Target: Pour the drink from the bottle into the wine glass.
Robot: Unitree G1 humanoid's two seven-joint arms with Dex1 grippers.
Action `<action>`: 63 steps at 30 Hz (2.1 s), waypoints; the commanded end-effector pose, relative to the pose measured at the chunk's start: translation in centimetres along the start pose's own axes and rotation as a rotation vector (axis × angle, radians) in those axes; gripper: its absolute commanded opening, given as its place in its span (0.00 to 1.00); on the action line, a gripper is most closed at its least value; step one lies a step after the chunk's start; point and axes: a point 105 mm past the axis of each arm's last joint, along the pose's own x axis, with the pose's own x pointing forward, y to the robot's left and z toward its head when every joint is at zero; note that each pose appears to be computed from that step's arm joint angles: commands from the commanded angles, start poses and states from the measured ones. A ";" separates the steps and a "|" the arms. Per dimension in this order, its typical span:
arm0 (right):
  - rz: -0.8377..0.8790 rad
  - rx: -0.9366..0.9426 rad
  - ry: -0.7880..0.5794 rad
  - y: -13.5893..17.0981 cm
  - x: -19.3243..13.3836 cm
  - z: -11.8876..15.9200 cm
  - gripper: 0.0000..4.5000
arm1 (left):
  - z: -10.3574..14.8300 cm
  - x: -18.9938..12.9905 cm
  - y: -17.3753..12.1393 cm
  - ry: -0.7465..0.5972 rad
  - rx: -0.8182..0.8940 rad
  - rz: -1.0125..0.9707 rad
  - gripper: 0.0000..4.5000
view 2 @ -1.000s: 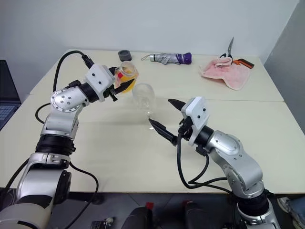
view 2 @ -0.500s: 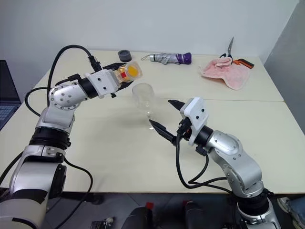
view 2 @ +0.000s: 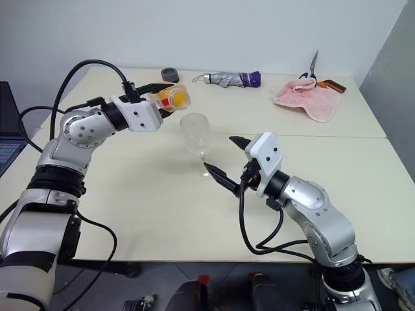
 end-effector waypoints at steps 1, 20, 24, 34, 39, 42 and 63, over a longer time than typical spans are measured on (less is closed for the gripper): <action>0.010 -0.035 -0.040 0.0 0.0 1.2 1.00 | 1.0 -0.2 2.8 -0.034 0.087 0.078 0.38; 0.017 -0.055 -0.038 -0.1 -0.6 1.1 1.00 | 0.7 0.0 3.2 -0.026 0.194 0.088 0.38; 0.018 -0.058 -0.037 -0.1 -0.6 1.1 1.00 | 0.6 0.0 3.2 -0.018 0.205 0.091 0.38; 0.020 -0.057 -0.037 0.1 -0.7 1.1 1.00 | 0.3 0.1 3.5 0.001 0.233 0.102 0.38; 0.042 -0.055 -0.036 0.4 -0.8 1.1 1.00 | 0.3 0.2 3.7 0.003 0.244 0.106 0.38; 0.043 -0.056 -0.034 0.5 -0.8 1.1 1.00 | 0.1 0.2 3.7 0.008 0.250 0.106 0.38; 0.011 -0.020 -0.043 0.6 -1.2 0.9 1.00 | 0.7 0.6 4.2 -0.013 0.285 0.103 0.38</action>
